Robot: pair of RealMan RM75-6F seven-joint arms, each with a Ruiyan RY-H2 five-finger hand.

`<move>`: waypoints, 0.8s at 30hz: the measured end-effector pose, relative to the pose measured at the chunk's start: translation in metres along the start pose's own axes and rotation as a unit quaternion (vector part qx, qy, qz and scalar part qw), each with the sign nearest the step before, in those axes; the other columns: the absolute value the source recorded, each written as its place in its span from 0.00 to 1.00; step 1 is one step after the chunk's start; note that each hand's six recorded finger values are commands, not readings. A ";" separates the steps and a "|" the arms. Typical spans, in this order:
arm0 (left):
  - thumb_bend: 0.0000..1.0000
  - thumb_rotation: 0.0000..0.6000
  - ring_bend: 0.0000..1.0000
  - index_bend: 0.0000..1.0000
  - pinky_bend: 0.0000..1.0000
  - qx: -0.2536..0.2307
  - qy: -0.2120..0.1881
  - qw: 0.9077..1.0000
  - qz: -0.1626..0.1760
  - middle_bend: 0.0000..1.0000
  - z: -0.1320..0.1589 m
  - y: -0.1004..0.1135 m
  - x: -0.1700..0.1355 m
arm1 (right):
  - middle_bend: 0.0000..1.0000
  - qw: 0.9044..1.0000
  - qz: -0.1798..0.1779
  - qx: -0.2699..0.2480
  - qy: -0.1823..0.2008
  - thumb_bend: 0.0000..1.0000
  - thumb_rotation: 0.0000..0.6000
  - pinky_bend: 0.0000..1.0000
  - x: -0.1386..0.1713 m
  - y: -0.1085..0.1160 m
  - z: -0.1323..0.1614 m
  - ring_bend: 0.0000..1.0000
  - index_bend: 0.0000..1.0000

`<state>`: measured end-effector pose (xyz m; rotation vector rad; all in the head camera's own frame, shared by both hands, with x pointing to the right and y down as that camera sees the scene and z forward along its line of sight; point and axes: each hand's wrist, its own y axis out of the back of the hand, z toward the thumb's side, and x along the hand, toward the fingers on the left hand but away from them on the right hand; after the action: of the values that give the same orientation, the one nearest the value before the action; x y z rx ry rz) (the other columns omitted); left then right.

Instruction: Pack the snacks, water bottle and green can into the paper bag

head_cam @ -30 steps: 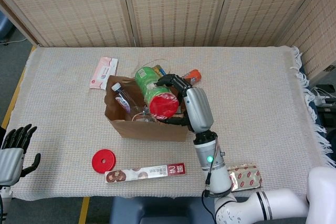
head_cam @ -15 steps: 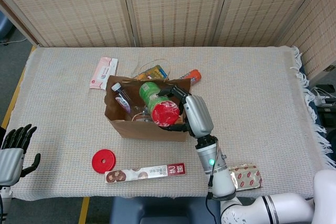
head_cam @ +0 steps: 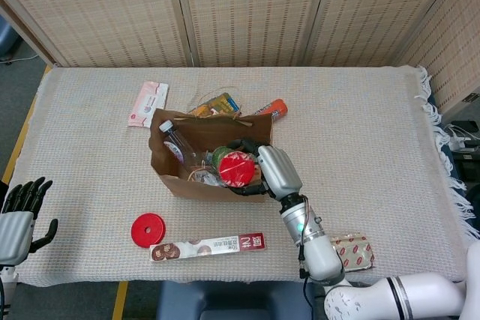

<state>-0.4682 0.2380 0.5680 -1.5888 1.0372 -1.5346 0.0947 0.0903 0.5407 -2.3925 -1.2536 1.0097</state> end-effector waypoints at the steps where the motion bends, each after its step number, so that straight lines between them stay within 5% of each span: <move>1: 0.44 1.00 0.00 0.05 0.00 0.000 0.000 1.000 0.000 0.00 0.000 0.000 0.000 | 0.06 1.000 0.001 0.001 0.000 0.19 1.00 0.13 -0.001 0.003 0.001 0.00 0.00; 15: 0.45 1.00 0.00 0.05 0.00 0.001 0.001 1.000 0.000 0.00 0.000 0.000 0.000 | 0.06 0.998 -0.051 -0.028 0.002 0.14 1.00 0.13 0.004 0.061 0.000 0.00 0.00; 24: 0.45 1.00 0.00 0.05 0.00 0.003 0.002 1.000 0.001 0.00 0.001 0.000 0.000 | 0.06 0.997 -0.066 0.016 -0.024 0.14 1.00 0.13 0.027 0.102 -0.034 0.00 0.00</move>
<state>-0.4676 0.2374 0.5679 -1.5807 1.0353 -1.5376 0.1919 0.0539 0.5011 -2.2424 -1.3804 1.0440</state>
